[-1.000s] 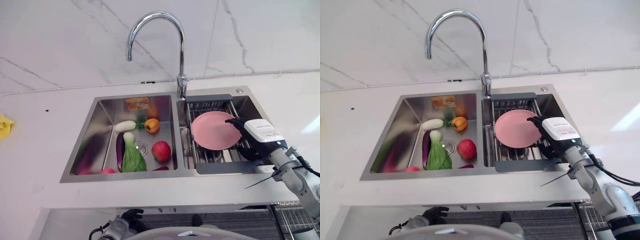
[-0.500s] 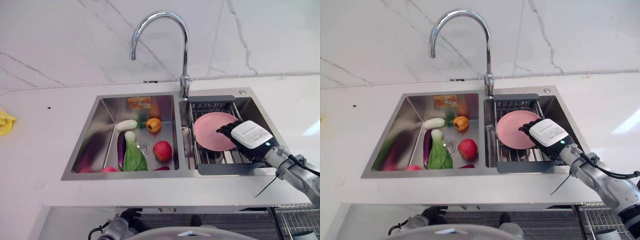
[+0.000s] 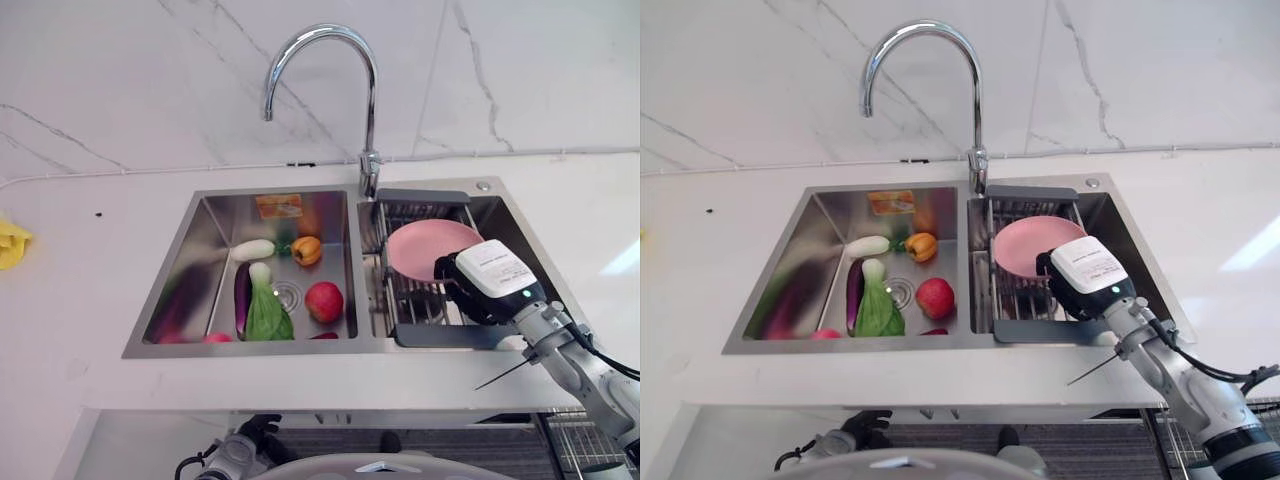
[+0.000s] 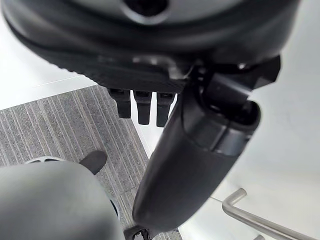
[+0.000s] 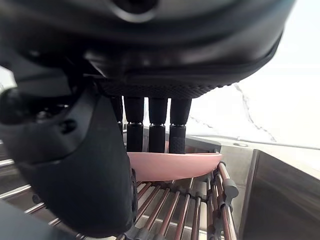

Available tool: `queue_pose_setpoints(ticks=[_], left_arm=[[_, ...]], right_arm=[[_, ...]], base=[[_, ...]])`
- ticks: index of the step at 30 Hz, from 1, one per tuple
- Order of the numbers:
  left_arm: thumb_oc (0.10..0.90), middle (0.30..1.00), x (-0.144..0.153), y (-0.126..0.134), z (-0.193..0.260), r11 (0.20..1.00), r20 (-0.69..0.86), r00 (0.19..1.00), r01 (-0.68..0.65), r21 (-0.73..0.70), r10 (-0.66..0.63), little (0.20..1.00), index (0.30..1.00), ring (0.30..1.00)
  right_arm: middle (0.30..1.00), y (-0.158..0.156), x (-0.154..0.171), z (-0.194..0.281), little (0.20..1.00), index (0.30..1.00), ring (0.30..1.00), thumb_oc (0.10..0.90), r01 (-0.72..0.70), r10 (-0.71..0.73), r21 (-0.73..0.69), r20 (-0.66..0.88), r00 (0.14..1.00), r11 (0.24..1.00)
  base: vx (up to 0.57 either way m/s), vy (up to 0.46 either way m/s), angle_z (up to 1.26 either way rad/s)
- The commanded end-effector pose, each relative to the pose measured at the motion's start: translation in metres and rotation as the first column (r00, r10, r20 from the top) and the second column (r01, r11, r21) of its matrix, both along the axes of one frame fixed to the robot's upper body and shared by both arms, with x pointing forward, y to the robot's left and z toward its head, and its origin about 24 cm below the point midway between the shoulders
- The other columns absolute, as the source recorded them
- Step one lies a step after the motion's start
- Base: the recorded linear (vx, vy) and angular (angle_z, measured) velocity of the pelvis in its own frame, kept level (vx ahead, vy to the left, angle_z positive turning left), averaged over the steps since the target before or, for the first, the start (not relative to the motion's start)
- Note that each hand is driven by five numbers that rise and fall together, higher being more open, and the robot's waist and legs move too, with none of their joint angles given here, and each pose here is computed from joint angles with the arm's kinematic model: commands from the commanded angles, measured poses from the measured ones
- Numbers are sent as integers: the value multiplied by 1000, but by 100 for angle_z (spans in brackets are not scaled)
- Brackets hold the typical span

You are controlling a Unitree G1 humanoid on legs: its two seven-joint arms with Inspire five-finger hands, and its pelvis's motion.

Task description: Place the dishes in the dishwasher.

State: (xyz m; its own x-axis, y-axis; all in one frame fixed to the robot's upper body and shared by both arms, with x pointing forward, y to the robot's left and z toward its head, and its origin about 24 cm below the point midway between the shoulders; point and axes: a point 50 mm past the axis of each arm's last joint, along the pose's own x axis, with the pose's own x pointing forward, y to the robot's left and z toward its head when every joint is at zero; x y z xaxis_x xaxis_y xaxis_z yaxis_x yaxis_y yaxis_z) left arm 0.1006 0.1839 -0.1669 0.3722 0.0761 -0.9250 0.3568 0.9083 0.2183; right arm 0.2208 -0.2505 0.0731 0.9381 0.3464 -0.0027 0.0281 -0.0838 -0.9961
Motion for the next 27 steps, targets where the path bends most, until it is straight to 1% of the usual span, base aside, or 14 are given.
queue_pose_setpoints(ticks=[1, 2, 5, 9, 10, 11, 12, 13, 17, 18, 19, 20, 23, 27], left_arm=[[800, 900, -18, 6, -5, 997, -72, 996, 55, 50, -51, 900, 900, 900], [800, 900, -17, 5, -4, 997, -66, 997, 51, 52, -47, 900, 900, 900], [800, 900, -16, 5, -4, 997, -60, 997, 50, 54, -47, 900, 900, 900], [800, 900, -15, 5, -4, 998, -52, 998, 34, 51, -31, 900, 900, 900], [800, 900, -15, 6, -3, 998, -50, 998, 32, 50, -29, 900, 900, 900], [800, 900, -15, 7, -3, 999, -48, 999, 27, 45, -25, 900, 900, 900], [800, 900, -15, 6, -3, 999, -47, 999, 28, 44, -25, 900, 900, 900], [800, 900, -15, 7, -3, 999, -47, 999, 27, 45, -25, 900, 900, 900], [800, 900, -15, 7, -3, 999, -47, 999, 28, 44, -25, 900, 900, 900], [800, 900, -15, 11, -2, 999, -48, 999, 23, 34, -22, 900, 900, 900], [800, 900, -17, 10, -3, 999, -59, 997, 41, 13, -40, 900, 900, 900], [800, 900, -18, 11, -3, 999, -68, 997, 48, 9, -47, 900, 900, 900], [800, 900, -25, 11, -5, 999, -92, 995, 42, -12, -43, 900, 900, 900], [800, 900, -28, 11, -5, 1000, -99, 995, 11, -26, -13, 900, 900, 900]], right_arm=[[300, 5, 12, 37, 300, 300, 300, 400, 14, -71, 256, 215, 974, 966], [300, 7, 12, 39, 300, 300, 300, 400, 9, -77, 287, 227, 971, 958], [300, 9, 11, 44, 300, 300, 300, 400, -4, -77, 308, 252, 965, 951], [300, 11, 8, 66, 300, 300, 300, 400, -36, -92, 359, 333, 939, 933], [300, 9, 8, 70, 300, 300, 300, 400, -29, -97, 350, 335, 937, 936], [300, 5, 8, 75, 300, 300, 300, 400, -13, -94, 300, 341, 935, 954], [300, 5, 8, 75, 300, 300, 300, 400, -12, -95, 299, 341, 935, 954], [300, 3, 6, 82, 300, 300, 300, 400, -9, -85, 251, 363, 928, 968], [300, 3, 6, 82, 300, 300, 300, 400, -8, -86, 250, 363, 928, 968], [300, -10, 3, 106, 300, 300, 300, 400, 43, -5, -86, 397, 918, 995], [300, -16, 1, 120, 300, 300, 300, 400, 45, 85, -334, 364, 927, 941], [300, -22, 2, 128, 300, 300, 300, 400, 43, 109, -422, 328, 938, 906], [300, -30, 4, 130, 300, 300, 300, 400, 24, 130, -513, 263, 956, 858], [300, -37, 2, 138, 300, 300, 300, 400, 62, 115, -529, 295, 949, 846]], base=[[0, 0, 0], [0, 0, 0], [0, 0, 0], [0, 0, 0], [0, 0, 0], [0, 0, 0], [0, 0, 0], [0, 0, 0], [0, 0, 0], [-37, 41, -1], [-44, 45, 1], [-53, 27, 3], [-25, 9, 0], [-9, 21, -4]])
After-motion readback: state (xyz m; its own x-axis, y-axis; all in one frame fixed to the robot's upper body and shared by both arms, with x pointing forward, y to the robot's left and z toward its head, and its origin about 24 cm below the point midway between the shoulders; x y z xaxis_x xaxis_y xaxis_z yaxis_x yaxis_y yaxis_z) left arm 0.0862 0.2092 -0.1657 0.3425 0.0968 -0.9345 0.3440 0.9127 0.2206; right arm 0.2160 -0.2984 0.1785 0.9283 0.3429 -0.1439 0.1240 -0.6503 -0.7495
